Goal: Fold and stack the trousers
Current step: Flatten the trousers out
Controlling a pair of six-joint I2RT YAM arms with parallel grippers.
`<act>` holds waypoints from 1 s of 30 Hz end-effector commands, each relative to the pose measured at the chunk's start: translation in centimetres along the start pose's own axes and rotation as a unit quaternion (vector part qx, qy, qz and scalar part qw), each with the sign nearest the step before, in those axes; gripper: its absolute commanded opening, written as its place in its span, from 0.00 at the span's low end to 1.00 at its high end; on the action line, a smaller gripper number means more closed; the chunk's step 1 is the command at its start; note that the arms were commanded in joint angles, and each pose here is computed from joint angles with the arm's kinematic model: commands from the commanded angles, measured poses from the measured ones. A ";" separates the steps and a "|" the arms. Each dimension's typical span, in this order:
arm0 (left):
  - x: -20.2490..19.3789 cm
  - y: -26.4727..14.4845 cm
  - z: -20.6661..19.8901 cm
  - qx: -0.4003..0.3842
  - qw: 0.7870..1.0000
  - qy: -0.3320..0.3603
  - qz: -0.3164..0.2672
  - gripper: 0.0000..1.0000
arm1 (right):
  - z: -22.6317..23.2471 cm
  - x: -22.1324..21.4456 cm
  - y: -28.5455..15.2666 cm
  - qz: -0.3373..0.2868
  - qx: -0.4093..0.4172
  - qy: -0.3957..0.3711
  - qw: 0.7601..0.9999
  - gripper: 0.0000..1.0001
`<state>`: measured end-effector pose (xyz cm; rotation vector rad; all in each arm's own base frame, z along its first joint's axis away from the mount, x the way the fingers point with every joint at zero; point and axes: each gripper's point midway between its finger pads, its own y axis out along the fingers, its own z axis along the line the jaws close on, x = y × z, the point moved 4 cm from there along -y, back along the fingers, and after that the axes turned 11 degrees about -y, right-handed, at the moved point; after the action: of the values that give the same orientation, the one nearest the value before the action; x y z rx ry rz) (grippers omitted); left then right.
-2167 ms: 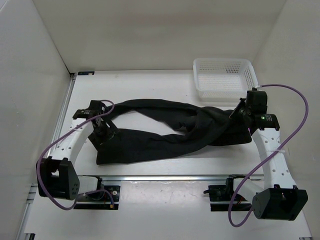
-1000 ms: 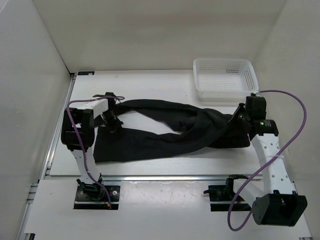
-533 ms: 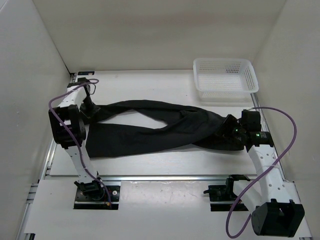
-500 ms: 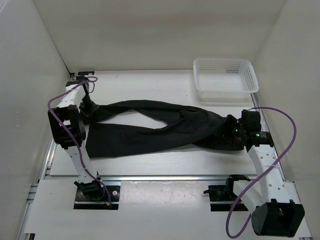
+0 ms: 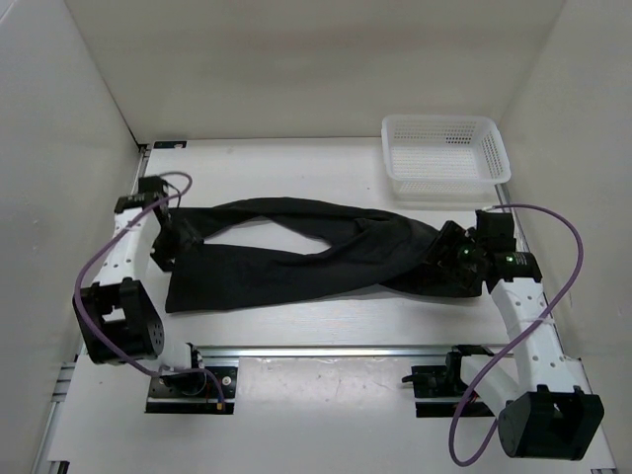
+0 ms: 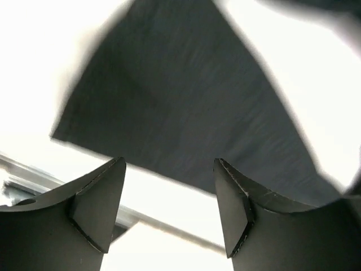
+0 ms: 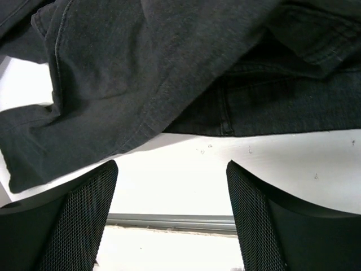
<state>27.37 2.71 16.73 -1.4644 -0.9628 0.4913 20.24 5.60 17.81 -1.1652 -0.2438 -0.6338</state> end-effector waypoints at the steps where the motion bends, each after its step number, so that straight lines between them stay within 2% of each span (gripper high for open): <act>1: -5.6 2.5 2.1 -0.008 0.995 0.004 0.100 0.76 | 1.4 1.4 -0.3 -0.025 0.033 -0.026 0.999 0.82; 5: -7.4 2.1 1.1 -0.032 0.992 -0.009 0.122 0.77 | 1.7 2.1 -0.5 -0.034 0.037 -0.028 0.998 0.82; 11: -9.8 4.0 1.8 0.009 0.983 -0.044 0.178 0.79 | 1.8 3.0 -0.8 -0.048 0.030 -0.040 0.998 0.82; 22: -10.3 7.5 3.0 0.106 0.977 -0.009 0.187 0.79 | 1.6 3.4 -1.7 -0.057 0.018 -0.067 0.996 0.81; 24: -9.7 8.5 2.5 0.115 0.976 -0.007 0.183 0.78 | 1.3 3.3 -1.6 -0.055 0.012 -0.072 0.996 0.75; 26: -9.4 9.6 2.7 0.141 0.973 -0.003 0.180 0.74 | 1.5 3.6 -1.9 -0.060 0.013 -0.073 0.995 0.75; 28: -9.3 10.3 2.6 0.150 0.971 -0.002 0.187 0.59 | 1.5 3.6 -1.9 -0.060 0.013 -0.073 0.995 0.75; 29: -9.4 10.8 2.7 0.156 0.969 -0.002 0.191 0.46 | 1.5 3.8 -2.1 -0.062 0.009 -0.073 0.995 0.75; 30: -9.2 10.7 2.5 0.148 0.970 -0.003 0.194 0.12 | 1.3 3.7 -2.1 -0.060 0.001 -0.071 0.996 0.75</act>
<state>21.77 -3.16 4.78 -1.4092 -0.5240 0.9617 21.95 5.30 20.09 -1.1841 -0.3818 -0.6366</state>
